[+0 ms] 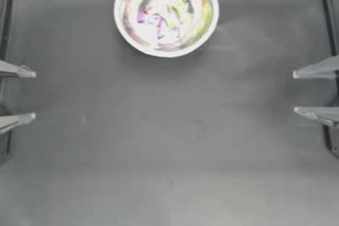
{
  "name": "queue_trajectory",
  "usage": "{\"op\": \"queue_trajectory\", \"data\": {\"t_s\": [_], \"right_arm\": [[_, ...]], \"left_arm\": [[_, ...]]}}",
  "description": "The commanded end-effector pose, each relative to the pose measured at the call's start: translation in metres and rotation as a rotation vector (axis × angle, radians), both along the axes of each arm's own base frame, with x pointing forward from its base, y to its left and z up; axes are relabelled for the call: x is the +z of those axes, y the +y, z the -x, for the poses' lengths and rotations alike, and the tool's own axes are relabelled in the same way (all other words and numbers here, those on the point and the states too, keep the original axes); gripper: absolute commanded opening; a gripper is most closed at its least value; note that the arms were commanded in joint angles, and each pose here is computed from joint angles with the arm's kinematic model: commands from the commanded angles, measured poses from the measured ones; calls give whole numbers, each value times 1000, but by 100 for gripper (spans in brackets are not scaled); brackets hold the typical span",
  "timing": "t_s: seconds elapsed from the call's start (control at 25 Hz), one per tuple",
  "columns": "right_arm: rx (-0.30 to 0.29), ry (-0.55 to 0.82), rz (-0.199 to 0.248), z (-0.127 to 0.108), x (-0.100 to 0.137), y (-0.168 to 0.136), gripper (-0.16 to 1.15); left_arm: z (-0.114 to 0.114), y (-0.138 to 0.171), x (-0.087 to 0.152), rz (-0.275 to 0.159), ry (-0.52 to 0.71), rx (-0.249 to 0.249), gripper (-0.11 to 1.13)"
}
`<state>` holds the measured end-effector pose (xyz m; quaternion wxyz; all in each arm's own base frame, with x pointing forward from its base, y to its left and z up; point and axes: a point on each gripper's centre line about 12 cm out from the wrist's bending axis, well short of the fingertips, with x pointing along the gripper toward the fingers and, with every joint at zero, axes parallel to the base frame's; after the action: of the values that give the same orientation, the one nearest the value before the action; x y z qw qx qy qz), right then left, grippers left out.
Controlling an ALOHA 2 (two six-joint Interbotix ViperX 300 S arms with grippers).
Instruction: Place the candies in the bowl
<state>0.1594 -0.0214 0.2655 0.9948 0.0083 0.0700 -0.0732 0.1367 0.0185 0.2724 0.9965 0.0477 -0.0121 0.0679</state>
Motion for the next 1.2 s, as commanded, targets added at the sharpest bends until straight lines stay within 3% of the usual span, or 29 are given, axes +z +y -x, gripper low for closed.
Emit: {"op": "queue_trajectory", "data": {"t_s": [0.04, 1.2], "right_arm": [[-1, -24, 2, 1, 7, 0, 94], [-47, -164, -39, 51, -6, 0, 94]], "left_arm": [[0, 0, 4, 0, 0, 1, 103], [22, 3, 2, 14, -19, 46, 103]]}}
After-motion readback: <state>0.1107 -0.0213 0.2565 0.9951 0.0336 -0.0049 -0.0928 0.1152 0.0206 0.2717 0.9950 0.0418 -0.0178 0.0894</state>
